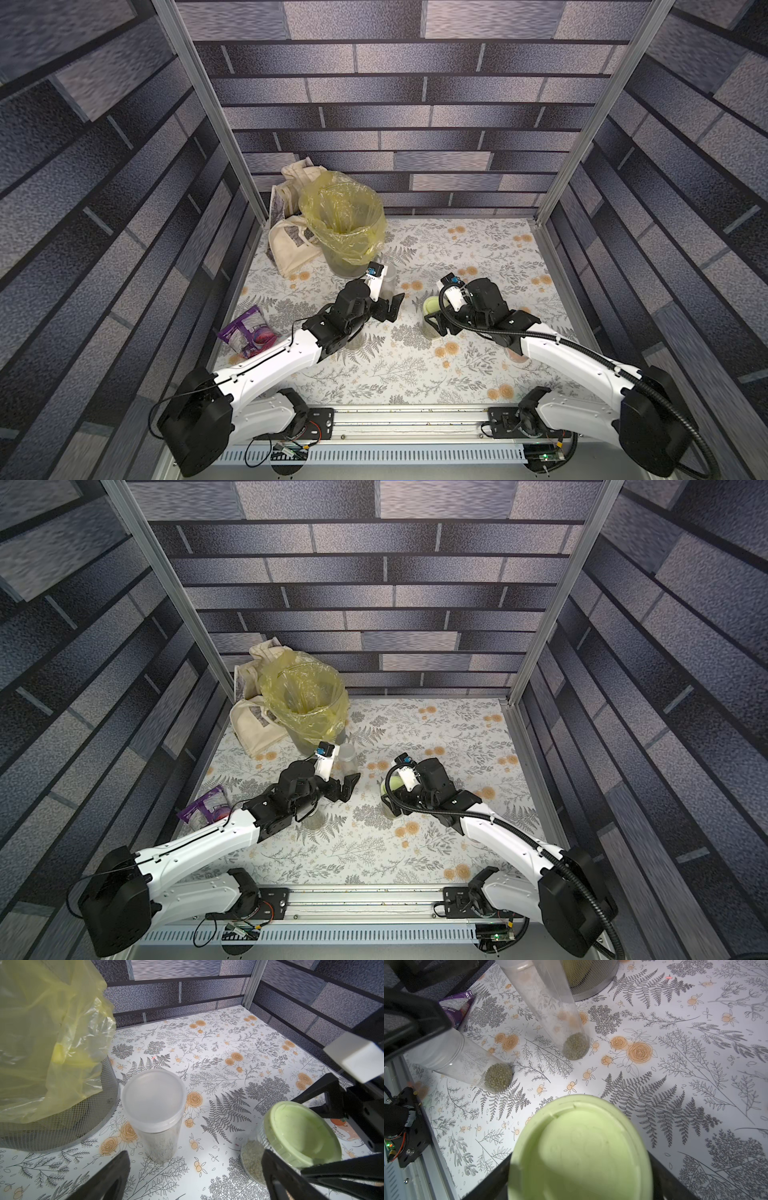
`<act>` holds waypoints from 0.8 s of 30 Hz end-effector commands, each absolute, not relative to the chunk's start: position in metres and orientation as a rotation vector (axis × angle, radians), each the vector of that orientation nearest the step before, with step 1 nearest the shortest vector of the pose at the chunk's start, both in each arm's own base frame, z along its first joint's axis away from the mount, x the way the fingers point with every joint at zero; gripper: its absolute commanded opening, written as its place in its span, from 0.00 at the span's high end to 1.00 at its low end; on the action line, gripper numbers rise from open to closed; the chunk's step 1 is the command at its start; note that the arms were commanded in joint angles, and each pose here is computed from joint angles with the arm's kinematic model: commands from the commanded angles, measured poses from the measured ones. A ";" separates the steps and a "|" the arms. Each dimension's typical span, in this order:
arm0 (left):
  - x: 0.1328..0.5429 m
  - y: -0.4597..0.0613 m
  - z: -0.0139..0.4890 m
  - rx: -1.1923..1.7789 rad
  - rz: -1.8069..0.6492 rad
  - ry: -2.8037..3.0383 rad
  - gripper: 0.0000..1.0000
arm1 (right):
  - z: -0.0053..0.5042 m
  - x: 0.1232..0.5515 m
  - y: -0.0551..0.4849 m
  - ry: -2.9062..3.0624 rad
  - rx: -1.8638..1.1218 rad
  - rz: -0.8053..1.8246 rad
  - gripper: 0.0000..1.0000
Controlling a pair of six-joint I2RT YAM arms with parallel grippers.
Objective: Empty moldy mung beans from jars
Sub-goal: Pick up the jar from the center of the board.
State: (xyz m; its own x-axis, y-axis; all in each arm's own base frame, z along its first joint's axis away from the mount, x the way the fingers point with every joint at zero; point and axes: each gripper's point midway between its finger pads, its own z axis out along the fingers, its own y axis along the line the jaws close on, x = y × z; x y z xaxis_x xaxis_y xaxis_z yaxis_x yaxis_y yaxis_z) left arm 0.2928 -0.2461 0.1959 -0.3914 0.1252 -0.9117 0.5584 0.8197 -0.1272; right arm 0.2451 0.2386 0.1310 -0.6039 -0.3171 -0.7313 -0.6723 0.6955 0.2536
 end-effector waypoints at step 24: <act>0.292 -0.255 0.206 0.506 -0.569 1.923 0.00 | 0.086 0.232 0.236 2.359 -0.801 0.572 0.07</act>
State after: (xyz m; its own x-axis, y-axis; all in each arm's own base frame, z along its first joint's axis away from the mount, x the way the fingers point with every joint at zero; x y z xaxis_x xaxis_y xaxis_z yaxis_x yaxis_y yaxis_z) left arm 0.2910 -0.2489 0.1966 -0.3914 0.1247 -0.9117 0.5718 0.8092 -0.1347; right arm 0.2357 0.2422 0.0984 -0.6336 -0.3836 -0.6719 -0.6681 0.7093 0.2250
